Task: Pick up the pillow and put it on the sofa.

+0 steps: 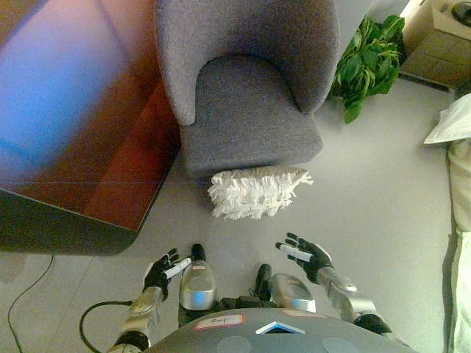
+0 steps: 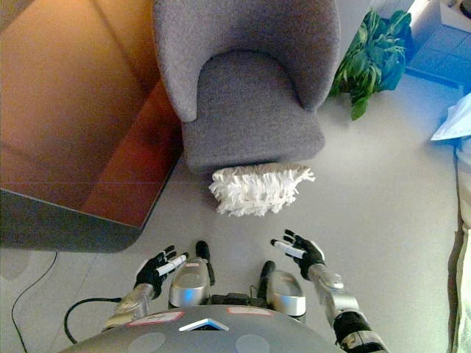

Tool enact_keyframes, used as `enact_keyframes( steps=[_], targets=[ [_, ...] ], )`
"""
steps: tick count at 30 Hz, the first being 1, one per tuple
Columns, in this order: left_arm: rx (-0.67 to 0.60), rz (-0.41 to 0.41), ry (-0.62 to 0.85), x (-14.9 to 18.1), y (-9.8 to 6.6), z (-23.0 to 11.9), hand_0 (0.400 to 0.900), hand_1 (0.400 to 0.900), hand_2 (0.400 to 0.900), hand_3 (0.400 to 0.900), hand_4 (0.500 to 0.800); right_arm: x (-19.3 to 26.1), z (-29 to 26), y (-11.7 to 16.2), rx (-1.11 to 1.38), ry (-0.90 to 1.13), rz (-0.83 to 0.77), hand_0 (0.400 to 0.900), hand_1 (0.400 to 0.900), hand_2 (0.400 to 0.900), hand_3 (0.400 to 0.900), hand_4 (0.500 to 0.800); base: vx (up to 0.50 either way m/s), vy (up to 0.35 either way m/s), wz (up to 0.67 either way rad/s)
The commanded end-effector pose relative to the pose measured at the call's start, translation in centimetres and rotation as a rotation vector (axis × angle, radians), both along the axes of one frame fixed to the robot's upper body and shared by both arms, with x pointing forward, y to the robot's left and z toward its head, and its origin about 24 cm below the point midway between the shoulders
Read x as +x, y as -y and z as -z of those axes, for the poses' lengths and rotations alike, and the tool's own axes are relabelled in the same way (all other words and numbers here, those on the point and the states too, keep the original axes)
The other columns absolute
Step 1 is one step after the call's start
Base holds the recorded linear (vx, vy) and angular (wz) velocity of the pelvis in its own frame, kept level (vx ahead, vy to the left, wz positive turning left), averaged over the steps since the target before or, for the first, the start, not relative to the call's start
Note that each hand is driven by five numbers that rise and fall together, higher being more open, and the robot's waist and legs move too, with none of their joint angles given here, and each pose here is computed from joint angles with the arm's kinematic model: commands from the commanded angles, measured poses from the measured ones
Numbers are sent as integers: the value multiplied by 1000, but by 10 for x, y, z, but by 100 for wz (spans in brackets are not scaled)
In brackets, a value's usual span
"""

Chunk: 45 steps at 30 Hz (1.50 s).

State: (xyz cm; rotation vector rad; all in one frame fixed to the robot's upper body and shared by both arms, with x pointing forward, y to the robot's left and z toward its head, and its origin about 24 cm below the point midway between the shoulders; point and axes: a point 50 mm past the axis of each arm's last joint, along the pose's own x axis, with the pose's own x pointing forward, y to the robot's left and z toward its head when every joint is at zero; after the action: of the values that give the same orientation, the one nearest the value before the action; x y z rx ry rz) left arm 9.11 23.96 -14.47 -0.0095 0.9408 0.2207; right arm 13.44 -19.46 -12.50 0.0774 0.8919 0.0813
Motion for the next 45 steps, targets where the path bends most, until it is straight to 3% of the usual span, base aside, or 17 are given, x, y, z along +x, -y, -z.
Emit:
enact_keyframes(
  steps=[1,7,12,19,31,36,40,45],
  targets=[
    [75,103,90,12,-18,-17,900,900,900,900,800,24,-22,2,-48,154,-68,900,900,900,900,800,343,273,15],
    [123,155,103,33,-27,-28,900,900,900,900,800,43,-30,-3,-177,199,-42,900,900,900,900,800,288,235,13],
    [97,168,105,38,-32,-32,900,900,900,900,800,60,-47,4,-456,313,-209,900,900,900,900,800,173,55,9],
    [111,234,143,55,-39,-44,900,900,900,900,800,59,-56,12,-595,379,-307,900,900,900,900,800,197,-297,45],
    [34,346,221,54,-19,-55,900,900,900,900,800,65,-72,51,-877,355,-475,900,900,900,900,800,212,-212,39],
    [1,404,272,60,-18,-64,900,900,900,900,800,92,-106,63,-1145,516,-581,900,900,900,900,800,9,-27,25],
    [12,426,403,88,-21,-88,900,900,900,900,800,121,-143,63,-1303,703,-584,900,900,900,900,800,-214,-13,19],
    [160,474,520,116,-21,-115,900,900,900,900,800,147,-177,63,-1317,835,-543,900,900,900,900,800,-211,6,16]
  ],
)
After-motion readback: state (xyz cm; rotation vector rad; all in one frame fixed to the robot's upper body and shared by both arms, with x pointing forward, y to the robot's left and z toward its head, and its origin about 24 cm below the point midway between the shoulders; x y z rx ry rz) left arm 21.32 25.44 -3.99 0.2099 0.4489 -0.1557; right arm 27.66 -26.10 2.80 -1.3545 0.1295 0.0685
